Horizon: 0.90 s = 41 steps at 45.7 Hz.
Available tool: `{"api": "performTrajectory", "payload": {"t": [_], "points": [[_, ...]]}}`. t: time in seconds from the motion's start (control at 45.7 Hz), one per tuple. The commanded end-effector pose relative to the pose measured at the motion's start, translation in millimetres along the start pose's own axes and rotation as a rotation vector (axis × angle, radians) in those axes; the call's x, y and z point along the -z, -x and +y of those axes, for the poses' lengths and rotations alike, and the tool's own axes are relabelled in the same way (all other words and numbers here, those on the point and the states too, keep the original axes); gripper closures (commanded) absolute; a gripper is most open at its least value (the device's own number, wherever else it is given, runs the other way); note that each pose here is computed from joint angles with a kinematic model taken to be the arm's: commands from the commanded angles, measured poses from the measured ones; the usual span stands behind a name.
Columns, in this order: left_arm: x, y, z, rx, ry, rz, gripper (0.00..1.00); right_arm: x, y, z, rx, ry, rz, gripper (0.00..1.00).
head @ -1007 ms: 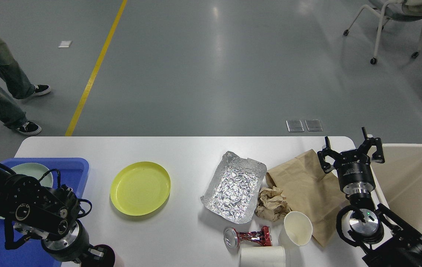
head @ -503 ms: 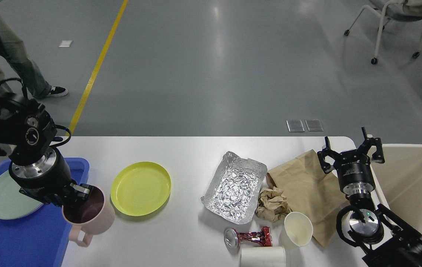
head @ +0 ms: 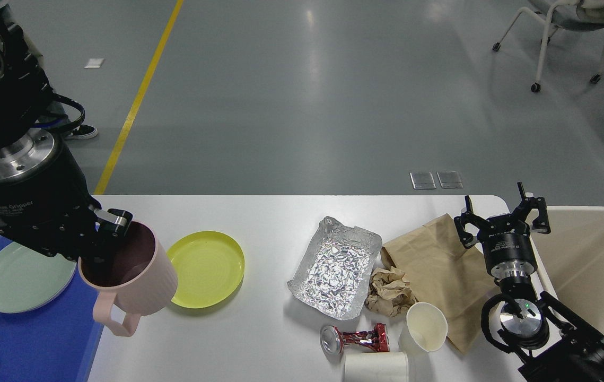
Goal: Tidy desktop
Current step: 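Grasp the maroon mug with the left gripper and lift it, then set the maroon mug down on the blue tray and release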
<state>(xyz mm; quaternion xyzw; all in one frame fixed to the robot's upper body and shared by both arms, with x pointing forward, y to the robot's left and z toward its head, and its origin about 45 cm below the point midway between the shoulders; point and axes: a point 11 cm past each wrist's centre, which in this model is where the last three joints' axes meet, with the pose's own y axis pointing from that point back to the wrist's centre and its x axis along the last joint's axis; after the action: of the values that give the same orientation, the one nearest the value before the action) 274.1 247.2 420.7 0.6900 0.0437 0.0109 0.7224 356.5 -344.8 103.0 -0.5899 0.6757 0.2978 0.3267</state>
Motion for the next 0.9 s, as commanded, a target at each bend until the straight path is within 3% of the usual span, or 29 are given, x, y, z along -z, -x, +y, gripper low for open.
{"api": "performTrajectory", "payload": {"t": [0.0,0.131,0.482,0.613,0.875], "points": [[5.3,-0.4,0.6,-0.001,0.0,0.026,1.0,0.5,-0.2,-0.1,0.0,0.0,0.001,0.0],[37.2,-9.1,-0.1,-0.014,-0.008,0.119,1.0,0.5,0.3,-0.2,0.001,0.0,0.0,0.0],[172.6,-22.2,-57.4,0.013,0.03,0.351,1.0,0.5,0.3,-0.2,0.001,0.0,0.0,0.0],[220.4,-19.6,-88.8,0.037,-0.019,0.416,1.0,0.5,0.3,-0.2,0.001,0.0,0.0,0.0],[264.9,-16.4,-163.5,0.082,-0.042,0.483,1.0,0.5,0.3,-0.2,0.001,0.0,0.0,0.0]]}}
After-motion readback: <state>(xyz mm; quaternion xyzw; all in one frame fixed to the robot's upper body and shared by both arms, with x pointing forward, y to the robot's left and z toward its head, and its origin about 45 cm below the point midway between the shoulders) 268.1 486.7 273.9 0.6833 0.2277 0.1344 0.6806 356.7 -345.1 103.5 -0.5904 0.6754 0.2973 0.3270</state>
